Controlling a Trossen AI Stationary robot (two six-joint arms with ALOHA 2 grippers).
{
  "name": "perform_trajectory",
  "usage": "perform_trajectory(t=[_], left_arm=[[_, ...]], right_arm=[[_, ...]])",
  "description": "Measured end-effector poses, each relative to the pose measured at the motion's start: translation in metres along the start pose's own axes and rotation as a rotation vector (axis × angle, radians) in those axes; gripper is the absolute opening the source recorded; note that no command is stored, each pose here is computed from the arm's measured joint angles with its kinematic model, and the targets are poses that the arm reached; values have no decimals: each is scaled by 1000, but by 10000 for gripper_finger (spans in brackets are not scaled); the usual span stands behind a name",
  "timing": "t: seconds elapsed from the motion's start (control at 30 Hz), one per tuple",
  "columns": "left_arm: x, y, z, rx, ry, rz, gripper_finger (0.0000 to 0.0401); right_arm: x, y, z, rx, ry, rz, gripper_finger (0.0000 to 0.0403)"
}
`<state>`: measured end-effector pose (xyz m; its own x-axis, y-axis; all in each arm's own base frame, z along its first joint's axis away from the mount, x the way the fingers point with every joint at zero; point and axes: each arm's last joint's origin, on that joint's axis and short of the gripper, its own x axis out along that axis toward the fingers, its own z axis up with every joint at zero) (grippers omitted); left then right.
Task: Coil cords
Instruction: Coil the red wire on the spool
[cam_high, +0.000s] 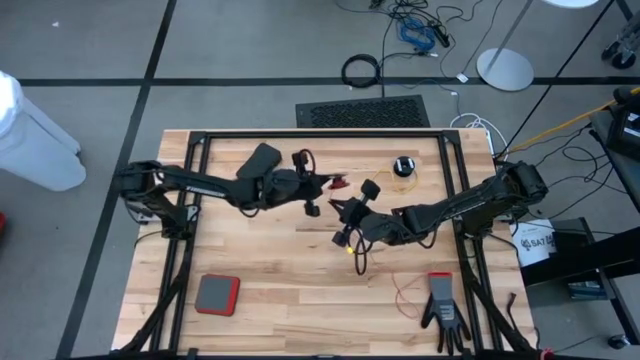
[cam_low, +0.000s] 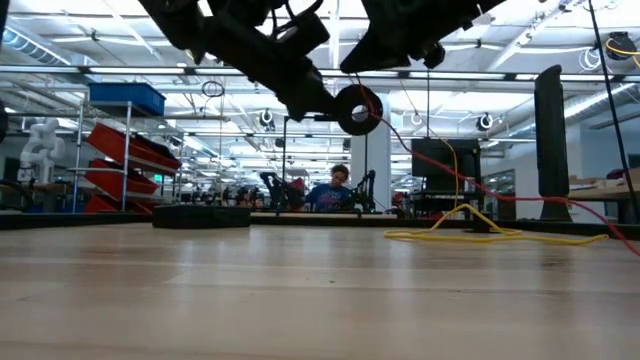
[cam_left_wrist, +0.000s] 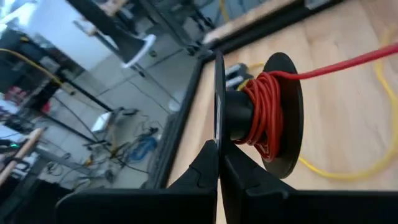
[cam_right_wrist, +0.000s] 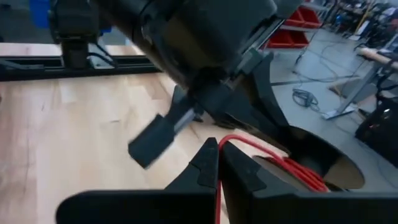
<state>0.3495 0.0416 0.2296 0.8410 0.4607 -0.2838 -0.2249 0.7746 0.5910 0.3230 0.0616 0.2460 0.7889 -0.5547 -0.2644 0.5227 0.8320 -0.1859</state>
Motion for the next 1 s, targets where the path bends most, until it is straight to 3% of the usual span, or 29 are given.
perform_trajectory(t=[0.3, 0.5, 0.77, 1.0], left_arm=[[6, 5, 13, -138, -174, 119, 1], [3, 9, 21, -287, -287, 94, 1], [1, 8, 26, -429, -391, -61, 1], [-1, 15, 21, -442, -400, -338, 1]], right_arm=[[2, -5, -1, -32, -13, -99, 0], [2, -9, -12, -76, -36, -189, 0], [1, -15, -29, -122, -65, -226, 0], [-3, -14, -41, -235, -31, -230, 0]])
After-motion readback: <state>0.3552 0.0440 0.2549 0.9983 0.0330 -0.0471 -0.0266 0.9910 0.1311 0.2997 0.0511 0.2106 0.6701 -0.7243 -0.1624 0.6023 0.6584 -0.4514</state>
